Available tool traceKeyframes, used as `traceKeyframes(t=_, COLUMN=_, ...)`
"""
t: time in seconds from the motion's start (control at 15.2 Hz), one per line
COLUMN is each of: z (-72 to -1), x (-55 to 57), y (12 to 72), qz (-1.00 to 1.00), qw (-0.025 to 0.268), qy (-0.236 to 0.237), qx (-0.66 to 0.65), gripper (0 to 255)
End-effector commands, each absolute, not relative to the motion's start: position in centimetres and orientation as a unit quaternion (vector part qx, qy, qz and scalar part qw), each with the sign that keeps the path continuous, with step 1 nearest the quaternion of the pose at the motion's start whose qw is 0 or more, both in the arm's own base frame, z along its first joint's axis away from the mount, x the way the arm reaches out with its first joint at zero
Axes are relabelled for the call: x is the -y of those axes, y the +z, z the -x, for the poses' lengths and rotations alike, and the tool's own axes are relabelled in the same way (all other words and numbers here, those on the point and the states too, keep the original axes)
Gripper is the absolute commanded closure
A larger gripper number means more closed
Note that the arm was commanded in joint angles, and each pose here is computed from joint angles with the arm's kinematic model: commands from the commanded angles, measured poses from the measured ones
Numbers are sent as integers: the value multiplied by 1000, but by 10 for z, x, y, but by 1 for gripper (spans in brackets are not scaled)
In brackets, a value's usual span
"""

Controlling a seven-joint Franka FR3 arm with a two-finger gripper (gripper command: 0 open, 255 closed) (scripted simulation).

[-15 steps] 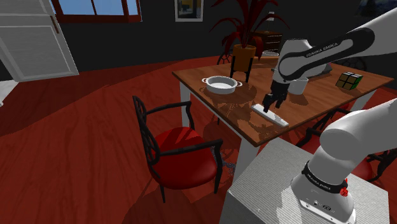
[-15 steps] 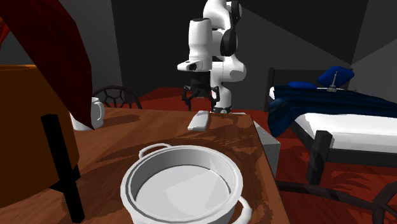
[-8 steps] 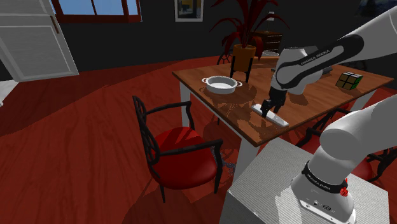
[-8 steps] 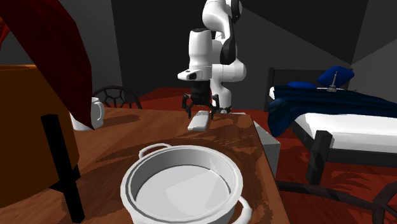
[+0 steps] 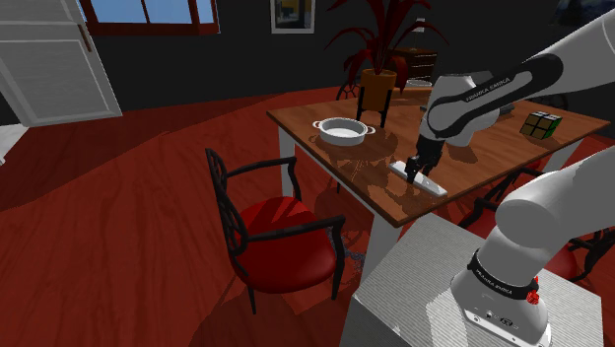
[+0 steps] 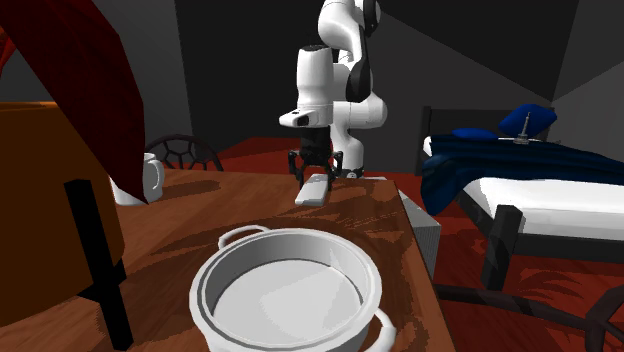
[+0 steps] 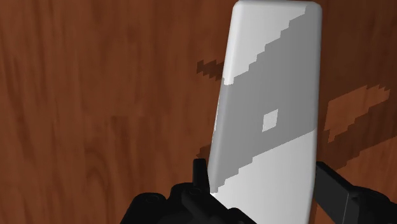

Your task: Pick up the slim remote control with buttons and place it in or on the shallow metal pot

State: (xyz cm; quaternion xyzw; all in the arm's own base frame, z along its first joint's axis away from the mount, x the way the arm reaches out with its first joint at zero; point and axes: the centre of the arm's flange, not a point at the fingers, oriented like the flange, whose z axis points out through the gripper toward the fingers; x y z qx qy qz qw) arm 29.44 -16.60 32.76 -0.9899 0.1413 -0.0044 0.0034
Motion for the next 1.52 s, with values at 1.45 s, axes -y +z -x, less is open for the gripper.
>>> traceKeyframes(t=1.45, z=-294, x=166, y=407, qz=990, qw=3, qy=-4, qx=-141, gripper=255)
